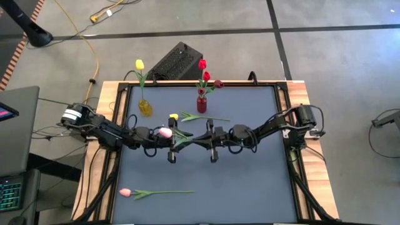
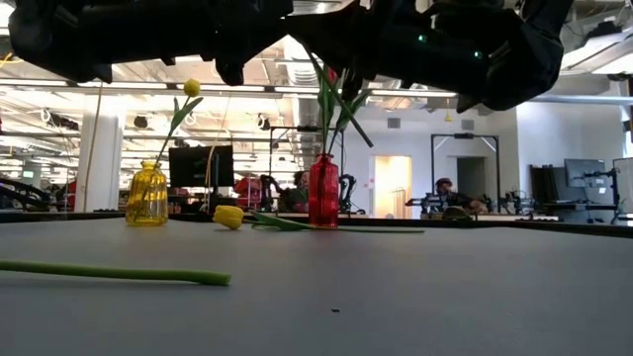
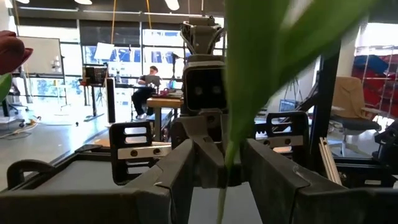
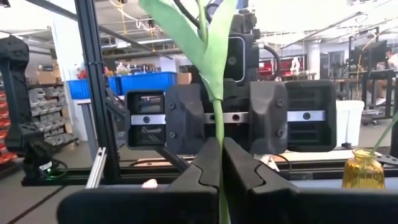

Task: Sort flowers into vase by color
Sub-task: Put the top pink flower into the yellow flower vase, then put the pink flower into the yellow flower vase

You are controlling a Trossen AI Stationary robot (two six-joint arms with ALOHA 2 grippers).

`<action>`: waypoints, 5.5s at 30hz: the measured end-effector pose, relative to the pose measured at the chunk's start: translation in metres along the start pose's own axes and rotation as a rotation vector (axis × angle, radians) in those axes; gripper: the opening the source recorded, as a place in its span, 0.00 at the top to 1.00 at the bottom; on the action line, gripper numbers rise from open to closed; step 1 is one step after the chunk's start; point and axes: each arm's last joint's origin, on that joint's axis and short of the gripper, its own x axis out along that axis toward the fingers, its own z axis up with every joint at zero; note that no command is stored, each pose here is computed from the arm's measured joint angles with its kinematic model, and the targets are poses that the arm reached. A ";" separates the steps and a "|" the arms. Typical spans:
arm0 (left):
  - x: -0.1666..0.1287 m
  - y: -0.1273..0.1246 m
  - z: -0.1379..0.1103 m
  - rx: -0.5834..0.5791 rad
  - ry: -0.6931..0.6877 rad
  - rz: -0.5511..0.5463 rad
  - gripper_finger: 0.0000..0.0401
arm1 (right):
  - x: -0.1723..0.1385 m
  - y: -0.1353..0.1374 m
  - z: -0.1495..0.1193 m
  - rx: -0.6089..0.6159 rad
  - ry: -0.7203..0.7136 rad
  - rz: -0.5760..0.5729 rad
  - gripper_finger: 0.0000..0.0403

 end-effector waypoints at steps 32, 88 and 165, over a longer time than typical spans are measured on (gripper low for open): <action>-0.002 0.000 0.004 0.007 0.012 -0.009 1.00 | 0.000 0.005 0.000 -0.115 0.029 0.011 0.66; -0.147 0.085 0.150 0.119 0.454 1.051 1.00 | -0.007 0.001 0.010 -0.135 0.274 -0.009 0.35; -0.117 0.101 0.088 -0.382 1.062 0.611 0.71 | -0.007 0.009 0.009 -0.124 0.274 0.015 0.35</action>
